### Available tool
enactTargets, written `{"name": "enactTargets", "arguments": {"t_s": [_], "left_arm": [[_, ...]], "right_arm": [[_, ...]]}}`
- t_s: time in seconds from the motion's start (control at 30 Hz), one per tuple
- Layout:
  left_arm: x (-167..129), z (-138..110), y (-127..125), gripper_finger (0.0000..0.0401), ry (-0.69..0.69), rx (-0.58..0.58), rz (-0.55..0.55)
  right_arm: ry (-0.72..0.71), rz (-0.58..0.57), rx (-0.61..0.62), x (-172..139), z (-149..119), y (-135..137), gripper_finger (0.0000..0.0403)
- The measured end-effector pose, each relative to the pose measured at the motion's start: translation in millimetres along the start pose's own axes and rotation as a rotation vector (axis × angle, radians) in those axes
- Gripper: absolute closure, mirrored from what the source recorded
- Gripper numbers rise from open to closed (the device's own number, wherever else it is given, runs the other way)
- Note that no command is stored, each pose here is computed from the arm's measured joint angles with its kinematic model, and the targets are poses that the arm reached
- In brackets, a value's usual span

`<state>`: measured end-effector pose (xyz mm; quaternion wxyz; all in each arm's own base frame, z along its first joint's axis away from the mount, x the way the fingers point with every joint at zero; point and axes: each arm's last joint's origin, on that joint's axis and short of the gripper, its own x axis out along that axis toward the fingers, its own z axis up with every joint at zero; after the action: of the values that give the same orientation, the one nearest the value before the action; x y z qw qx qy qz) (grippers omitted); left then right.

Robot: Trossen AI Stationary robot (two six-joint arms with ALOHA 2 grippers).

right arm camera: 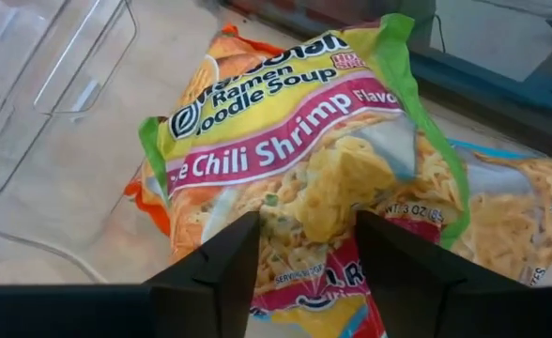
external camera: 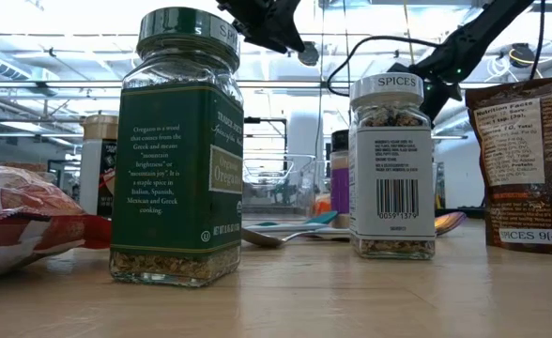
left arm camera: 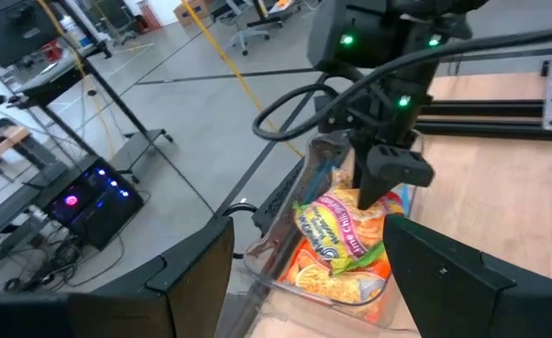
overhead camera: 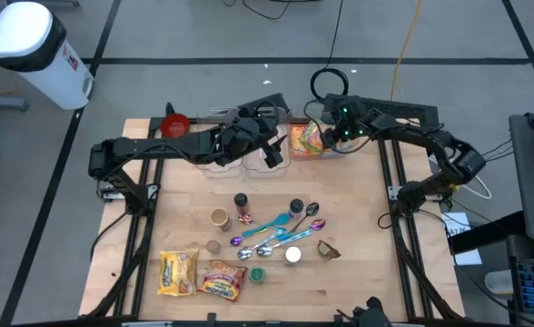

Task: Pick & Place Food Item
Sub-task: Put the green noodle pack into the right transparent bin

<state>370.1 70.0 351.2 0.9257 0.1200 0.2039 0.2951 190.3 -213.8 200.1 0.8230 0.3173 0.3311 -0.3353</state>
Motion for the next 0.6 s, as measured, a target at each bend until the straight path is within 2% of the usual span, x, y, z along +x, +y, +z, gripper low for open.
{"name": "enactTargets", "arguments": {"t_s": [0.27, 0.4, 0.6], "left_arm": [[0, 0, 0, 0.0118, -0.002, 0.000, -0.009], [0, 0, 0, 0.0118, -0.002, 0.000, -0.009], [0, 0, 0, 0.0118, -0.002, 0.001, -0.009]], "right_arm": [[-0.039, -0.040, -0.081, -6, 3, 0, 0.0338], [-0.074, -0.037, -0.189, -14, 5, 3, 0.0392], [-0.077, -0.044, -0.303, -33, 10, 8, 0.0401]]}}
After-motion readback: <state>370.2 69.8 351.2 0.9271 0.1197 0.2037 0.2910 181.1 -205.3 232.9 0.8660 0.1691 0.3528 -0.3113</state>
